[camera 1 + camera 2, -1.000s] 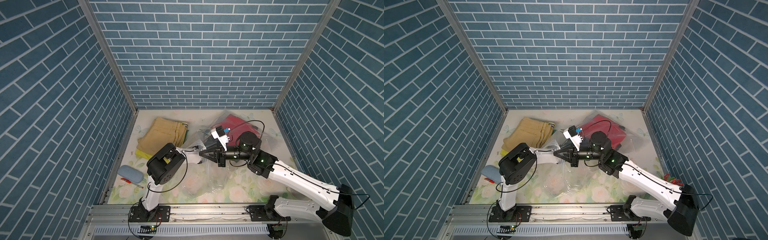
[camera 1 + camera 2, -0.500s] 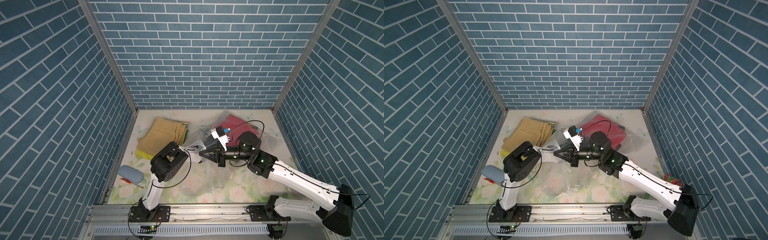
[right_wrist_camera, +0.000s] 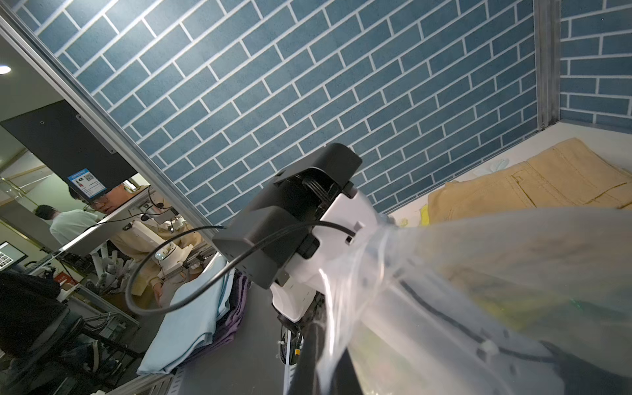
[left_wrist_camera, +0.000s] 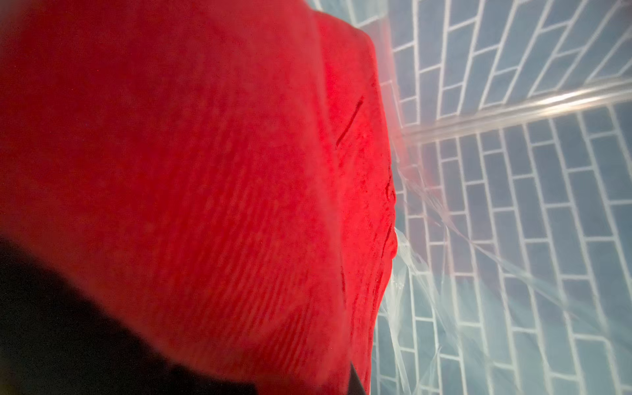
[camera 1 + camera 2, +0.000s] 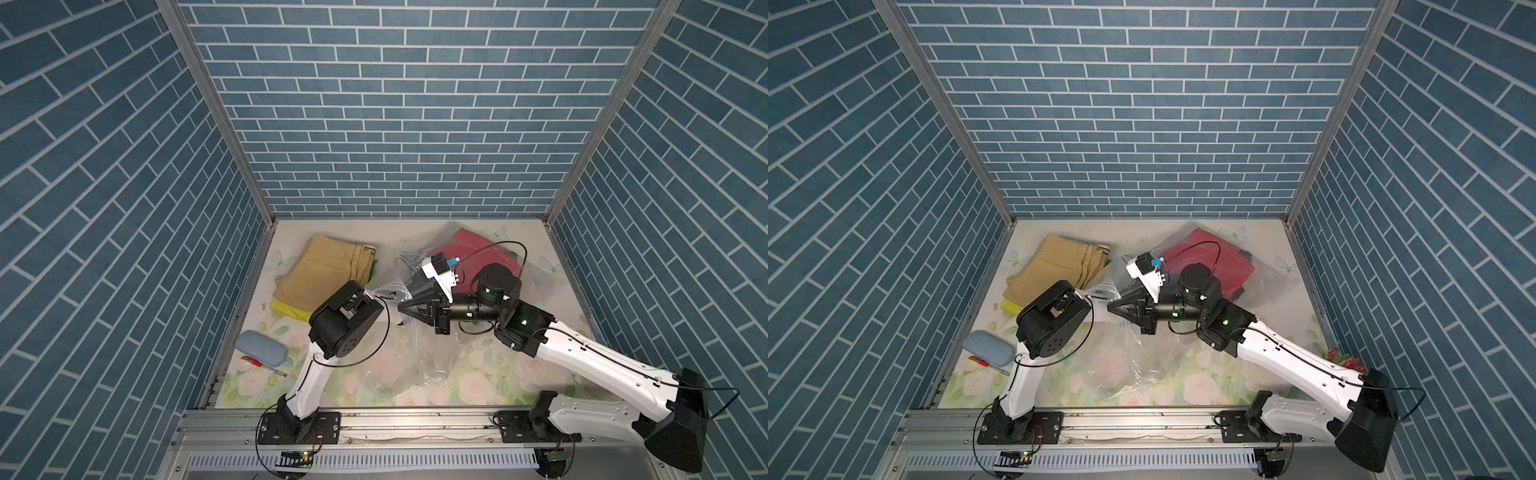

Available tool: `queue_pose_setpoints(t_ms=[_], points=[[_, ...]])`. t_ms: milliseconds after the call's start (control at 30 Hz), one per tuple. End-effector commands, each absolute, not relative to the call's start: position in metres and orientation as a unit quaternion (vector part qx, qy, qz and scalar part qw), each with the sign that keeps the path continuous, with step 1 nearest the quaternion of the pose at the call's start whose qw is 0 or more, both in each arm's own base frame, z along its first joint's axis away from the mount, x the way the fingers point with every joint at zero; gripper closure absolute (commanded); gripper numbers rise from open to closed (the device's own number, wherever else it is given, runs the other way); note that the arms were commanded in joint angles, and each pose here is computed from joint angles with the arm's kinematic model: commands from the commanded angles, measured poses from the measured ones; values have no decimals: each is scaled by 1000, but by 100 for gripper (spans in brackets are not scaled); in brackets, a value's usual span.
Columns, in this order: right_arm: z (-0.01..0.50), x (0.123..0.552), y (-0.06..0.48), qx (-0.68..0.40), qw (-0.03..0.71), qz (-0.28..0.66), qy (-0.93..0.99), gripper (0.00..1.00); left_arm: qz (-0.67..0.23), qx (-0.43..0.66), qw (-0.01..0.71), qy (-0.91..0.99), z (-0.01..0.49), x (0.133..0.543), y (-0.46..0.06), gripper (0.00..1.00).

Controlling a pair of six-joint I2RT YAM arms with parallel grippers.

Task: Take the trousers out of the vacuum bag
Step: Take out the trousers from the vacuum bag.

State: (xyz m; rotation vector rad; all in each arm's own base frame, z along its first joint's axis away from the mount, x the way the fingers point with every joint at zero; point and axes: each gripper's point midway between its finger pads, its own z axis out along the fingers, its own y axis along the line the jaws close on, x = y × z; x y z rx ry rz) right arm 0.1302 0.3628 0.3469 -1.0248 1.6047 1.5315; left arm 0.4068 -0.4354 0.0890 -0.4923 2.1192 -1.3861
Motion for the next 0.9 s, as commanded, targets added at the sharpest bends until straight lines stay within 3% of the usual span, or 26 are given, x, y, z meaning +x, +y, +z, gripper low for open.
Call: queue_pose_setpoints(t_ms=[0, 500, 867], points=[[336, 132, 364, -400, 351, 575, 621, 100, -562, -163, 282, 761, 118, 411, -445, 100], [293, 170, 361, -361, 384, 486, 697, 100, -607, -115, 267, 740, 165, 364, -423, 100], [280, 184, 354, -340, 396, 452, 723, 100, -579, -102, 267, 763, 164, 319, -384, 100]])
